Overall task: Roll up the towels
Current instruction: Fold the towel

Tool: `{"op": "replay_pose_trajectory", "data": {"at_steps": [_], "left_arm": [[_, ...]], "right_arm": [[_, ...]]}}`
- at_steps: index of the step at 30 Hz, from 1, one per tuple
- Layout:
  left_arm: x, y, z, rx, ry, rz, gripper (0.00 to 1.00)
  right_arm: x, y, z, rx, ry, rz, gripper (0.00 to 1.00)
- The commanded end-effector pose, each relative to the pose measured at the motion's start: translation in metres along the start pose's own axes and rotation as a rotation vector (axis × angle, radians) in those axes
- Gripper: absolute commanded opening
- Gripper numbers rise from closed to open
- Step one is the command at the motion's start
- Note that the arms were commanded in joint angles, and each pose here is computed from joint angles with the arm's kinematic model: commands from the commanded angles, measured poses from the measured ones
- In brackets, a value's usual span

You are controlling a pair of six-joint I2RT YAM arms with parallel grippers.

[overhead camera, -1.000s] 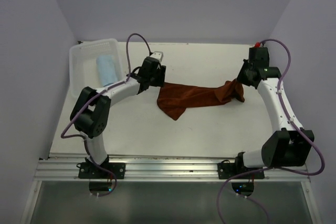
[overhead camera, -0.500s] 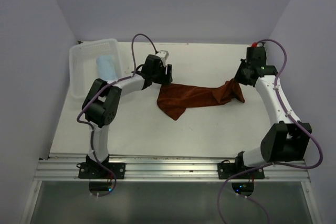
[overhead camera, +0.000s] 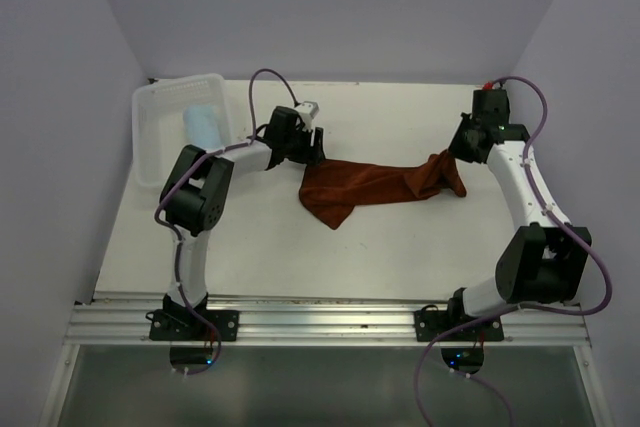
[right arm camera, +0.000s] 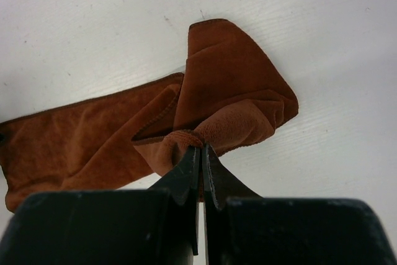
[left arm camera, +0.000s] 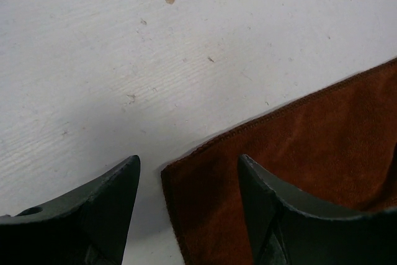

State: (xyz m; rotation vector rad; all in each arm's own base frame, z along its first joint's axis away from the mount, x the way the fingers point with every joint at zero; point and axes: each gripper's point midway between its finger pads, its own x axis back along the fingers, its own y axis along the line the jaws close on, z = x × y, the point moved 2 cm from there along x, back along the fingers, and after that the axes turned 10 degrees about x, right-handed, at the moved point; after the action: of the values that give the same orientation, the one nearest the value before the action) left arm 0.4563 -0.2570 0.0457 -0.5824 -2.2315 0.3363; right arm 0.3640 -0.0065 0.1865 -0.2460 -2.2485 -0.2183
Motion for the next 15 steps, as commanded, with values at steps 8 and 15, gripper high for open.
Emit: {"op": "replay_pose_trajectory", "data": {"at_steps": [8,15], "left_arm": [[-0.003,0.002,-0.004,-0.064,0.000,0.011,0.62],[-0.001,0.003,0.001,-0.071,0.017,0.010,0.52]], "right_arm": [[0.000,-0.001,-0.006,0.001,-0.027,-0.009,0.00],[0.002,-0.002,-0.006,-0.002,-0.033,-0.009,0.00]]}}
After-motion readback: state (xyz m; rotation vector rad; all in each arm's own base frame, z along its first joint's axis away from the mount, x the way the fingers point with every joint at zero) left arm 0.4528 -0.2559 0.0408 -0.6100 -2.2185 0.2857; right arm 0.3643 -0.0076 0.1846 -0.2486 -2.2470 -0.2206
